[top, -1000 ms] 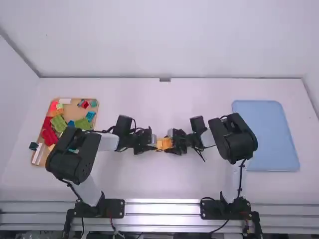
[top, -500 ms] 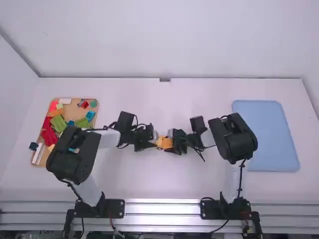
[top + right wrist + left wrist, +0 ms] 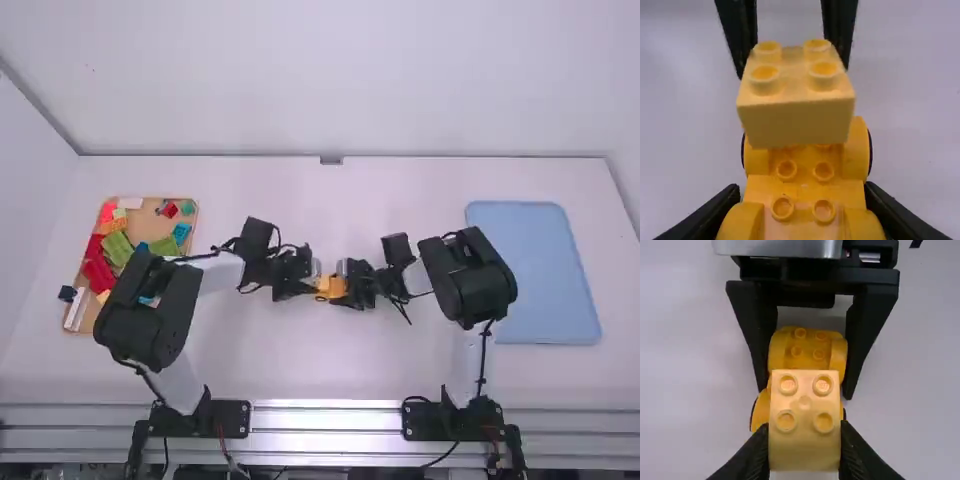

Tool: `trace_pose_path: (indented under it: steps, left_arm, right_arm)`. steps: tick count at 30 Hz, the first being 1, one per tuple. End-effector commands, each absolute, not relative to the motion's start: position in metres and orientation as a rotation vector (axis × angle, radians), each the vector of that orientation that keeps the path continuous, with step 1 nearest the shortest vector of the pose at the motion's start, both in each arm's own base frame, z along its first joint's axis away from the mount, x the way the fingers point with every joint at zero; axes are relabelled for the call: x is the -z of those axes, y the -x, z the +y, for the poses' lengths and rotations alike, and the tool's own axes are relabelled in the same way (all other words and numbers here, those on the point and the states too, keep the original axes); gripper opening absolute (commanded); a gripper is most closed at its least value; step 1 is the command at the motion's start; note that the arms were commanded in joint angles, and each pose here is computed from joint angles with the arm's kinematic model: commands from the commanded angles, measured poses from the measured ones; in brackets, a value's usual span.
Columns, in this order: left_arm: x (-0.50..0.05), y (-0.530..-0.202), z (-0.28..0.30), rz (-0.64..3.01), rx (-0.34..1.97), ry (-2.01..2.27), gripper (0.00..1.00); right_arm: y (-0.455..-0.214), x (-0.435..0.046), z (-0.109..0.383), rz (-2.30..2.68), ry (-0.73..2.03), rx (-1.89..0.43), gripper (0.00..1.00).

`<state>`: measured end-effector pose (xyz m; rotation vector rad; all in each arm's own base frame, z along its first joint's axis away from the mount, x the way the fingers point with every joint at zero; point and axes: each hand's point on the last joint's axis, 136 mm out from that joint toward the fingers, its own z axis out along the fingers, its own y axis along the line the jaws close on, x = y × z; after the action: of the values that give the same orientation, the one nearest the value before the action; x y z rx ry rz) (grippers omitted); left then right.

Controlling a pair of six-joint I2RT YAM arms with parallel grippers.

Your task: Assemble lego blocks to make yellow taxi

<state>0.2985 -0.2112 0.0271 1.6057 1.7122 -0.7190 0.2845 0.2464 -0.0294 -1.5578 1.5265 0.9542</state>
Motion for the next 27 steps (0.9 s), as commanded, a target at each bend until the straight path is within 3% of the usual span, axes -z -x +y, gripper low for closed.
trace_pose_path:
  steps: [1, 12, 27]
  left_arm:
    - [-0.027, -0.298, -0.214, 1.687, 0.720, -1.632, 0.18]
    - [-0.023, -0.294, -0.211, 1.716, 0.722, -1.639, 0.19]
    - [-0.010, -0.283, -0.211, 1.788, 0.688, -1.703, 0.17]
  right_arm:
    - [-0.280, 0.037, 0.243, 1.554, 1.557, -0.967, 0.50]
    - [-0.266, 0.038, 0.249, 1.511, 1.608, -1.002, 0.49]
    - [-0.266, 0.039, 0.250, 1.511, 1.620, -0.991, 0.50]
